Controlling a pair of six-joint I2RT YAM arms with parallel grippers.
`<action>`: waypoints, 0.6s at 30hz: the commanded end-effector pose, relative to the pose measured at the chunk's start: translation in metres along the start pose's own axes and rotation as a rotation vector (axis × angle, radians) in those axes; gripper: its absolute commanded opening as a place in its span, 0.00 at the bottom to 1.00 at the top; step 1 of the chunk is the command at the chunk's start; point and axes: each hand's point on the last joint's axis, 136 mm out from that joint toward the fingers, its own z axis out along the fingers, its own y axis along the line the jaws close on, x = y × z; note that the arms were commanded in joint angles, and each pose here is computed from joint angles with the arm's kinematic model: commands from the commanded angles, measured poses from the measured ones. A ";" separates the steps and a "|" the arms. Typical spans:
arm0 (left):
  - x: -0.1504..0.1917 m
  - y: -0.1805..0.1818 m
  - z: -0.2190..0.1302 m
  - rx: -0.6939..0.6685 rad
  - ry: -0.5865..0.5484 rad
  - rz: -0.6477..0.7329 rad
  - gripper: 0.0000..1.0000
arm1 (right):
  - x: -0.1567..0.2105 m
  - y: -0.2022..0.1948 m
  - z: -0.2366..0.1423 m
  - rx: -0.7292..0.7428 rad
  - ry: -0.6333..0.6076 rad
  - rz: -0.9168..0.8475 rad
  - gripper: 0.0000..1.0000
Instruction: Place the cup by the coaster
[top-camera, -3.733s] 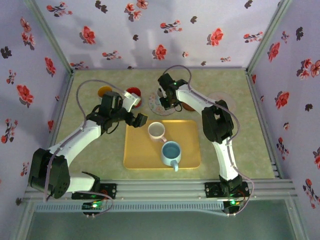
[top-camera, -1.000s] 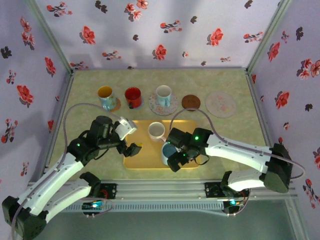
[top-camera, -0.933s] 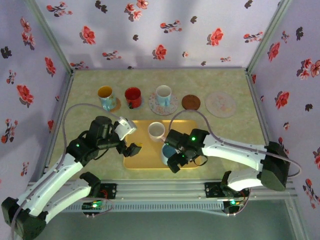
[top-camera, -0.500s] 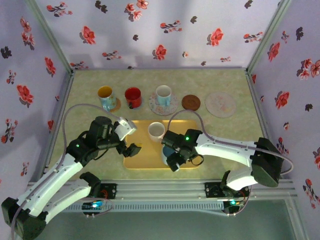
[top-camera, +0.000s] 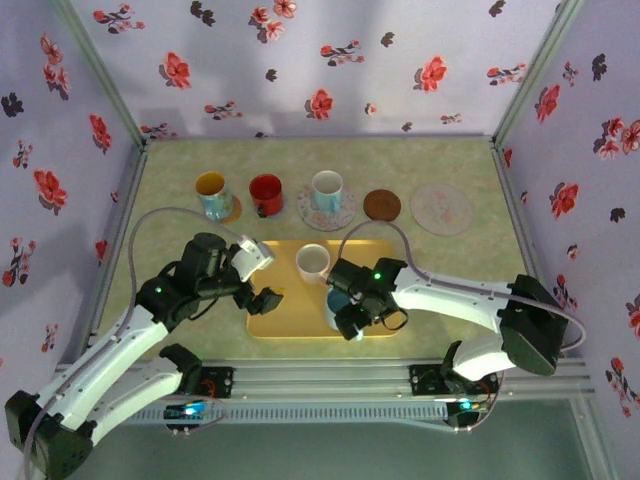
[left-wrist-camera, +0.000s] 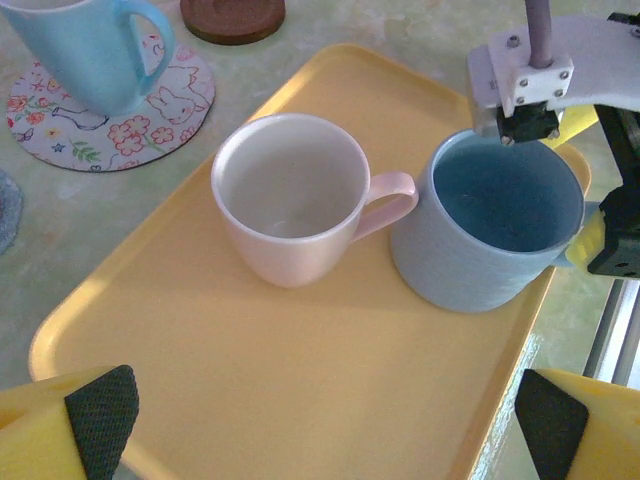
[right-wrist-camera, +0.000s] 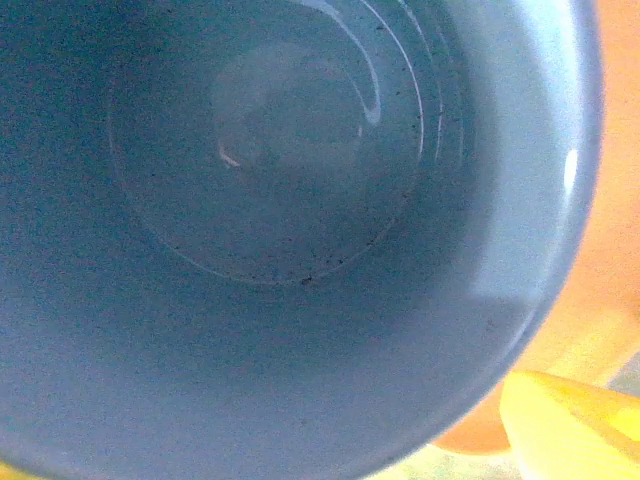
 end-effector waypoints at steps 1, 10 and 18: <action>0.003 -0.002 0.002 0.005 0.005 0.018 1.00 | 0.005 0.004 0.009 -0.019 0.015 -0.003 0.85; 0.003 -0.001 0.002 0.005 0.007 0.017 1.00 | 0.003 0.004 0.009 -0.024 -0.010 -0.007 0.66; 0.002 -0.002 0.001 0.003 0.000 0.020 1.00 | 0.003 -0.003 0.013 0.010 0.011 0.002 0.46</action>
